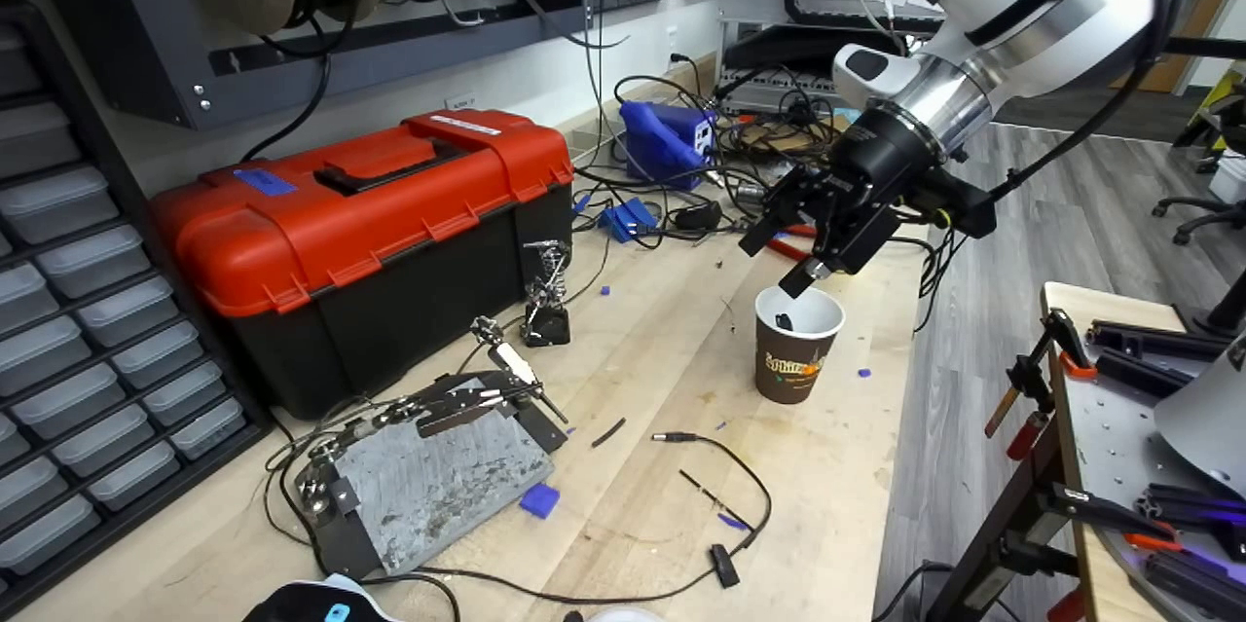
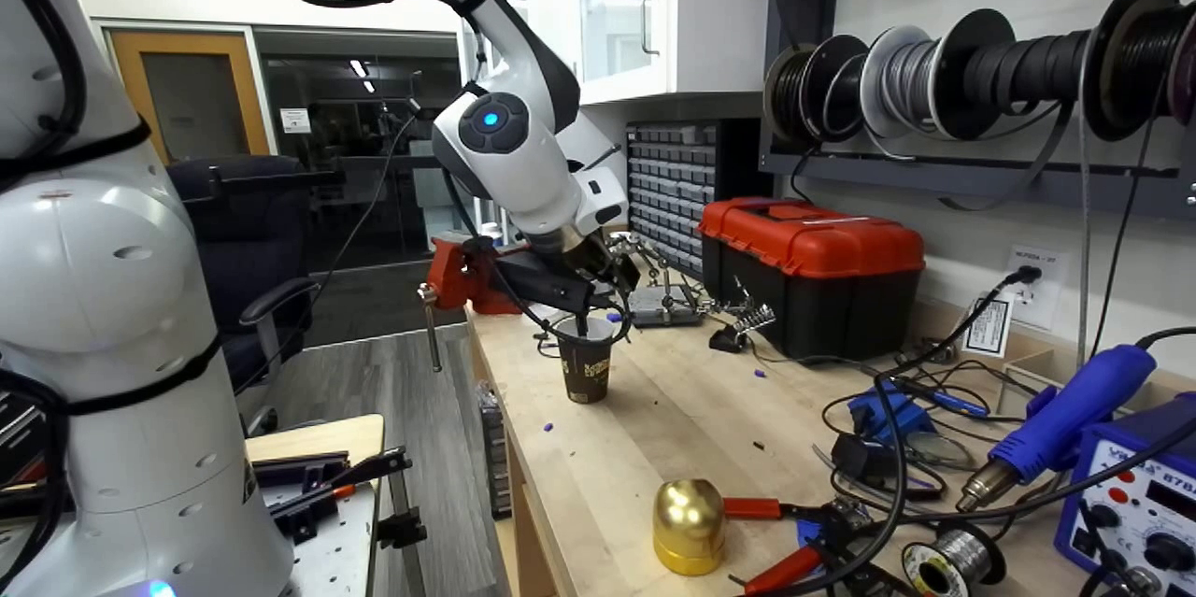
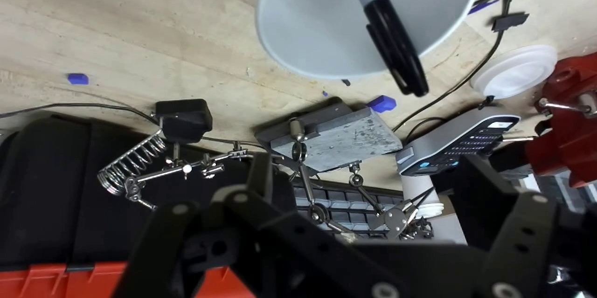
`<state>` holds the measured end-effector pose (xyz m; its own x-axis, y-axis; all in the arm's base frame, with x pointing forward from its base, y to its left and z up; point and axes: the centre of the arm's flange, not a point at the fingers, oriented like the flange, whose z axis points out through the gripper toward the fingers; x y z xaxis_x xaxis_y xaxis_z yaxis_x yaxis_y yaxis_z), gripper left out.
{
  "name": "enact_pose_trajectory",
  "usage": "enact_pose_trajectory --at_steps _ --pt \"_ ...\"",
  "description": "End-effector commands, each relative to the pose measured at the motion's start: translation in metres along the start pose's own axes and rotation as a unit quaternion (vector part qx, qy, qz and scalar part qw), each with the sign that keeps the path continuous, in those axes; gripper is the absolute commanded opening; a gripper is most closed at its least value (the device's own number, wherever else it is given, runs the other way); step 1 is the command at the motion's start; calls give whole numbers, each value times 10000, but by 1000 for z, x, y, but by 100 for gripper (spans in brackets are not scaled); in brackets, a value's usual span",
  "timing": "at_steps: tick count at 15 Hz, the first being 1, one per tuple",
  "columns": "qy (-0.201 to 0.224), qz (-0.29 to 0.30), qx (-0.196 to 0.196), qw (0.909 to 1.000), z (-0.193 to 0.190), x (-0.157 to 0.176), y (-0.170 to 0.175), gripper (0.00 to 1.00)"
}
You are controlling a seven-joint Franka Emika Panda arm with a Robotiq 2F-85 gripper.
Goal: Pick the pen on the table and put it in the cup
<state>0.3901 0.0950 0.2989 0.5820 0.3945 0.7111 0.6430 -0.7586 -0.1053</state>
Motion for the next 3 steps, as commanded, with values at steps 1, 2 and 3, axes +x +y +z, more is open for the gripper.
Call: enact_pose_trajectory --at_steps 1,2,3 --pt "0 0 0 10000 0 0 0 100" --pt "0 0 0 10000 0 0 0 100" --pt "0 0 0 10000 0 0 0 100"
